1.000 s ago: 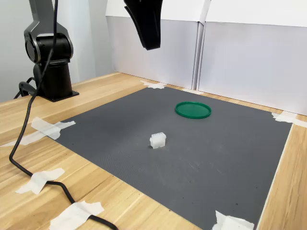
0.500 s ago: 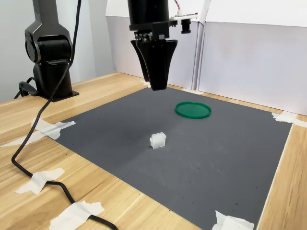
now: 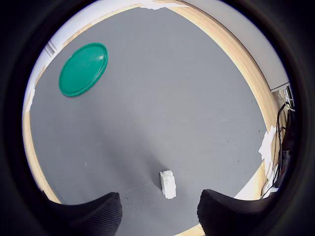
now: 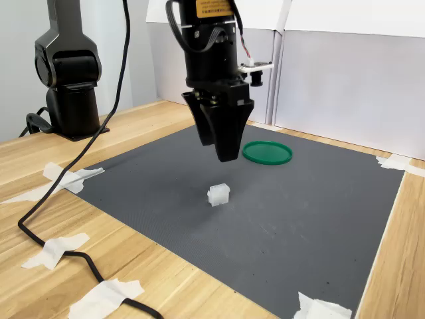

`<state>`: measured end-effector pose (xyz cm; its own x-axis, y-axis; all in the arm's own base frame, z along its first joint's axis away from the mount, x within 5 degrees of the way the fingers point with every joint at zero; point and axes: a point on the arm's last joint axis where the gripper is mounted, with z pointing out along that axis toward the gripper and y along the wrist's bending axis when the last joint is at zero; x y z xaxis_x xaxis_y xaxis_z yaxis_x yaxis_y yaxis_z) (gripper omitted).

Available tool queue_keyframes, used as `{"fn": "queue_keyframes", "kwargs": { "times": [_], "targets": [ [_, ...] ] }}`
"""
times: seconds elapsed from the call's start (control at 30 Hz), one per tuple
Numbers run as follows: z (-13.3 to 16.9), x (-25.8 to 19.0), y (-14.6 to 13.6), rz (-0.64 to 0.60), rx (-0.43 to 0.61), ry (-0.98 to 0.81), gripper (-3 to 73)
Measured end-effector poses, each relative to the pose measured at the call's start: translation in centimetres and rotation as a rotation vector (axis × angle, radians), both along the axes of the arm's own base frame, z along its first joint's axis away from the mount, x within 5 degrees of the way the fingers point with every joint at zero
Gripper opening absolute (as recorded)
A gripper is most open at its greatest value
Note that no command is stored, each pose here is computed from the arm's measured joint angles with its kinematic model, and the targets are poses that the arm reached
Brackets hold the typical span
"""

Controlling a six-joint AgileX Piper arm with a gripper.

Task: Grasp a white terminal and put it on the green lid.

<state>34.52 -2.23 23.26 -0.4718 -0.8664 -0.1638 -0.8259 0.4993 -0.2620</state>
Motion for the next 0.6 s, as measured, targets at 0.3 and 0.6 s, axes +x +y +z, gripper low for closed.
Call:
{"fn": "queue_keyframes", "kwargs": {
  "times": [0.3, 0.6],
  "targets": [
    [-2.8, 1.2, -0.3, -0.01, -0.024, 0.023, 64.9],
    [-4.9, 1.8, -0.4, -0.014, -0.028, 0.059, 63.3]
  ]
}}
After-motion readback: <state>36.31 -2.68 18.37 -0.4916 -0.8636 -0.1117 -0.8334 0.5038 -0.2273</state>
